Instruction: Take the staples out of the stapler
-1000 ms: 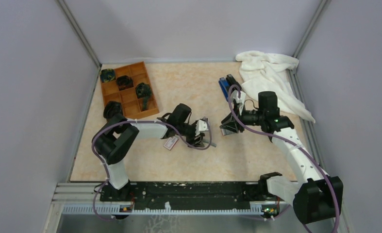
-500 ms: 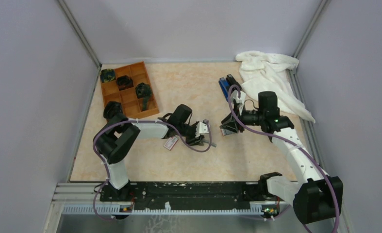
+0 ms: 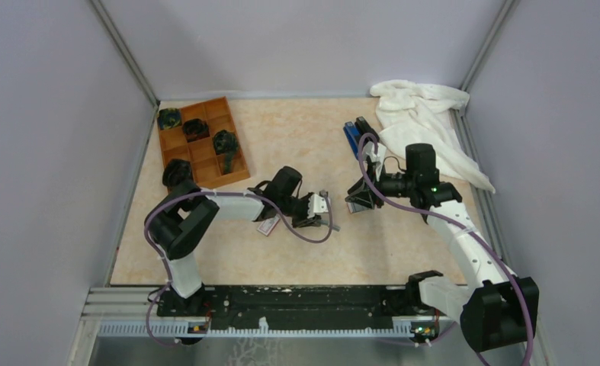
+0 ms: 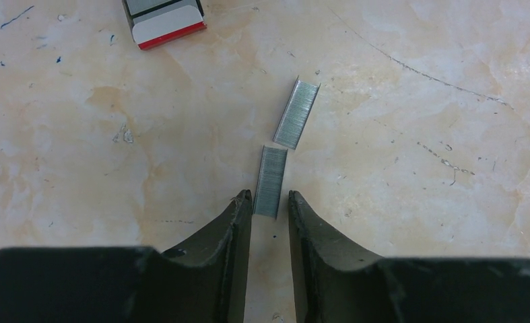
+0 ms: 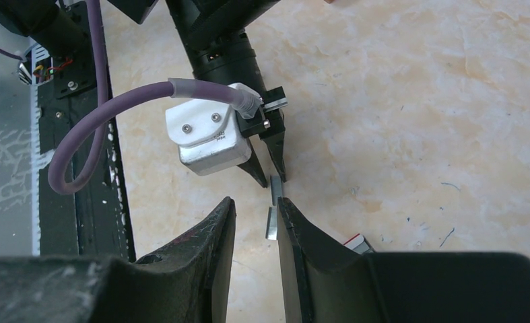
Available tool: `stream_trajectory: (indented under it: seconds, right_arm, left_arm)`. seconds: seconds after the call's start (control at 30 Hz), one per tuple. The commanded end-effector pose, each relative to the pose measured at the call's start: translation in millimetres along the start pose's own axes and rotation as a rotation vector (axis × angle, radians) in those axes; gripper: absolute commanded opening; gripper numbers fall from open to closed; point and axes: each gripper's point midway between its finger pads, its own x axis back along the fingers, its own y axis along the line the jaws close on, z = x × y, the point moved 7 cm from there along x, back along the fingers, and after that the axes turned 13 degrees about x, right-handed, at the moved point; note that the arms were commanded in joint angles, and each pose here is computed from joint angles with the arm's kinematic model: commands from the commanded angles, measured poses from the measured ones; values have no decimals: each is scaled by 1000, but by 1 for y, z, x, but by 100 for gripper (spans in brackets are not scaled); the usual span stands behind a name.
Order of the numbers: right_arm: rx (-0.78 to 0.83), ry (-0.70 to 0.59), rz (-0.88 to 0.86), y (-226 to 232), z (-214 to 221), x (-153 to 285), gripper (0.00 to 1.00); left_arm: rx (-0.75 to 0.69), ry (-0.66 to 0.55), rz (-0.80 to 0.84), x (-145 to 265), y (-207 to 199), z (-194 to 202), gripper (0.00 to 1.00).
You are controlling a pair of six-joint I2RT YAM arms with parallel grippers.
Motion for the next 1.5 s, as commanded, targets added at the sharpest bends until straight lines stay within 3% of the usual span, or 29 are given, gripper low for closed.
stream_trajectory:
  seconds: [0.0, 0.33, 0.67, 0.9, 1.2, 1.47]
  right_arm:
    - [74, -39, 27, -8, -22, 5, 30]
    - [74, -33, 37, -10, -21, 5, 30]
    - [65, -30, 37, -11, -19, 4, 30]
    - [59, -40, 26, -10, -20, 3, 30]
    - [36, -67, 1, -8, -20, 1, 30]
    - [-70, -167, -94, -1, -25, -7, 30]
  left_arm:
    - [22, 42, -19, 4, -7, 15, 32]
    - [100, 2, -68, 9, -13, 15, 21]
    - [197, -84, -161, 19, -17, 5, 19]
    - [351, -145, -212, 30, -21, -7, 20]
    - [500, -230, -185, 39, -31, -27, 20]
    - [602, -346, -95, 56, -36, -54, 20]
